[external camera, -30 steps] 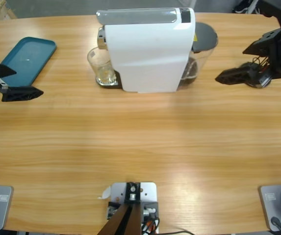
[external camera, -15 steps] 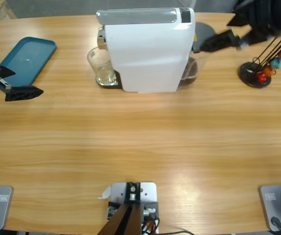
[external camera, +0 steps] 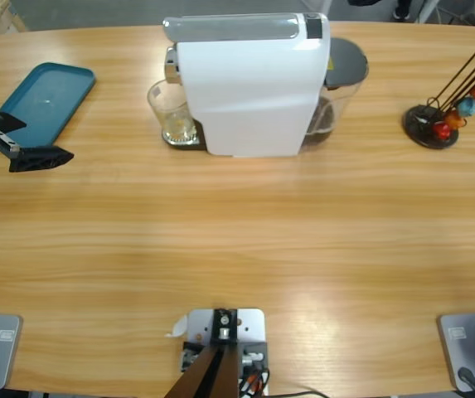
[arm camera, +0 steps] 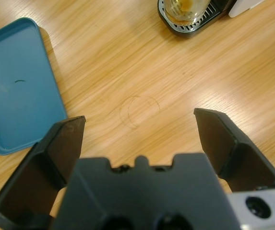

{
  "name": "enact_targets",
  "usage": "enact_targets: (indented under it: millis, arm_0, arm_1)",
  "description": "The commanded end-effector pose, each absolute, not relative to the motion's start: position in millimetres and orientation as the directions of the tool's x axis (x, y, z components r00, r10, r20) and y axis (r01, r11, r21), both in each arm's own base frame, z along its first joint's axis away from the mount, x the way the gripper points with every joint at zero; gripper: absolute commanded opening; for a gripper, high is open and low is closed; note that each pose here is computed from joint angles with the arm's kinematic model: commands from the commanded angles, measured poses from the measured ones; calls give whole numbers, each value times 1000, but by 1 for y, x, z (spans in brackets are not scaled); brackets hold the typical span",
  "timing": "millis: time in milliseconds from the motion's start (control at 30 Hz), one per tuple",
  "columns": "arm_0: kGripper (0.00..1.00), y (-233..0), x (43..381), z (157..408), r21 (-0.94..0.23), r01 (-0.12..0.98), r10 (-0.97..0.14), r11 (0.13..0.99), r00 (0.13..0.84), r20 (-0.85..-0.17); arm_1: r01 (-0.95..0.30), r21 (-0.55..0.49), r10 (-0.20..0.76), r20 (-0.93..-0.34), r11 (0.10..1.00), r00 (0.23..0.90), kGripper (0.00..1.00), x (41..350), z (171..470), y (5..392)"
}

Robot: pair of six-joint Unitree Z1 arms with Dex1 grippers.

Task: Pour coffee

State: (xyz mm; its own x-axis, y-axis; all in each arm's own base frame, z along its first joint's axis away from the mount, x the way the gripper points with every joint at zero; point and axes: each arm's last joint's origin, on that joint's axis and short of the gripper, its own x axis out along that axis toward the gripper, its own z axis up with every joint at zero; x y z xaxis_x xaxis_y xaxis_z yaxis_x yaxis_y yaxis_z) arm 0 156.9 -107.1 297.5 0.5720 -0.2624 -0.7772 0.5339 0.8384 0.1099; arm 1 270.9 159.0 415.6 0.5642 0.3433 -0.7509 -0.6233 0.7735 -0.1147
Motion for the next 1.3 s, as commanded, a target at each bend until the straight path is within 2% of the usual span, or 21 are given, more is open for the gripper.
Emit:
enact_targets:
  millis: [33, 67, 100, 167, 200, 233, 267, 367, 500, 667, 867, 1067, 1300]
  arm_0:
    - [1000, -107, 156, 285, 111, 530, -240, 841, 549, -800]
    - [1000, -107, 156, 285, 112, 530, -239, 841, 548, -802]
    - [1000, -108, 156, 285, 112, 530, -238, 841, 546, -803]
    - [1000, -108, 157, 284, 112, 530, -237, 841, 545, -804]
    - [1000, -108, 157, 284, 112, 530, -237, 841, 545, -804]
    - [1000, -108, 157, 284, 112, 530, -237, 841, 545, -804]
    - [1000, -108, 157, 284, 112, 530, -236, 840, 545, -805]
    - [1000, -109, 158, 283, 112, 530, -235, 840, 543, -806]
    - [1000, -109, 158, 283, 112, 531, -236, 840, 543, -806]
    - [1000, -109, 158, 283, 112, 531, -235, 840, 542, -807]
    - [1000, -110, 159, 282, 112, 532, -233, 839, 537, -811]
    - [1000, -111, 160, 281, 112, 533, -231, 839, 534, -813]
    - [1000, -111, 161, 280, 112, 535, -230, 838, 531, -816]
  arm_1:
    - [-658, -97, 334, -800, 747, 498, 637, 304, 404, 175]
    - [-662, -95, 336, -803, 744, 493, 589, 306, 407, 177]
    - [-667, -91, 340, -805, 740, 487, 478, 307, 409, 178]
    - [-674, -81, 348, -808, 734, 476, 462, 309, 410, 180]
    - [-676, -79, 348, -810, 732, 472, 355, 310, 409, 181]
    - [-678, -78, 348, -812, 731, 468, 126, 310, 408, 181]
    - [-680, -75, 346, -817, 729, 461, 0, 311, 407, 182]
    - [-694, -76, 344, -826, 716, 446, 0, 311, 406, 182]
    - [-733, -45, 398, -816, 679, 419, 0, 304, 411, 183]
    - [-758, -35, 418, -817, 651, 397, 0, 298, 410, 192]
    - [-782, 16, 457, -818, 623, 348, 0, 303, 404, 200]
    - [-803, 36, 451, -842, 594, 295, 0, 310, 392, 212]
    - [-811, 30, 449, -845, 584, 292, 0, 317, 394, 217]
